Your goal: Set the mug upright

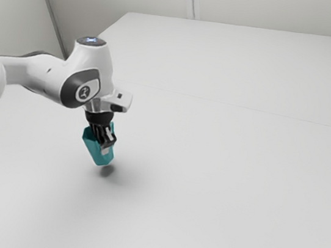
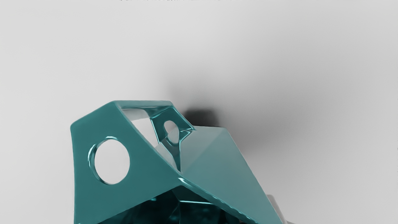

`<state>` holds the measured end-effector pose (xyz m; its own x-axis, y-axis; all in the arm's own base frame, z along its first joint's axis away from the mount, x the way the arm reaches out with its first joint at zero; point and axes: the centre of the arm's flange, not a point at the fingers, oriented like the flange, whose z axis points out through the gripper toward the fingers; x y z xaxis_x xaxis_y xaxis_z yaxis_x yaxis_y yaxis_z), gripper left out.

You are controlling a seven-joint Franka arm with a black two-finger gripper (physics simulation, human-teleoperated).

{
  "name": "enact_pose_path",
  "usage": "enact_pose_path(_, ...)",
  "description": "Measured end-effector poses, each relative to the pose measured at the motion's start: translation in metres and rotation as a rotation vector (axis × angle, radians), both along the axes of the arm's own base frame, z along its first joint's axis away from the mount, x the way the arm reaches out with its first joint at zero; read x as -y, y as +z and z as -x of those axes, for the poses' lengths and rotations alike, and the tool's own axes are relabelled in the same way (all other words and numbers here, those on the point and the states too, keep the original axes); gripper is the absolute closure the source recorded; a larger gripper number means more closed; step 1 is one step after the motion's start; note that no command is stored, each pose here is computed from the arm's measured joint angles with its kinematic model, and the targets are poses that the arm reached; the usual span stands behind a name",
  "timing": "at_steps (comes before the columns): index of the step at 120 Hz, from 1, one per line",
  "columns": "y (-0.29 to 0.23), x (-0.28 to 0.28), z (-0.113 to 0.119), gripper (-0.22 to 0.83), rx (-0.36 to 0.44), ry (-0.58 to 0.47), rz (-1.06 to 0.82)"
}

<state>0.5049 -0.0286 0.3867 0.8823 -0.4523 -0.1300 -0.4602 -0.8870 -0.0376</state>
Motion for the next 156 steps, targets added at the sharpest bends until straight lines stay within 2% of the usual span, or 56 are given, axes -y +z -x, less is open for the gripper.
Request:
enact_pose_path(54,-0.029,0.003,0.009,0.78,0.064,0.150,-0.003)
enact_pose_path(104,-0.042,0.016,0.012,0.78,0.106,0.239,0.000)
enact_pose_path(156,-0.030,0.016,0.009,0.31,0.148,0.308,0.016)
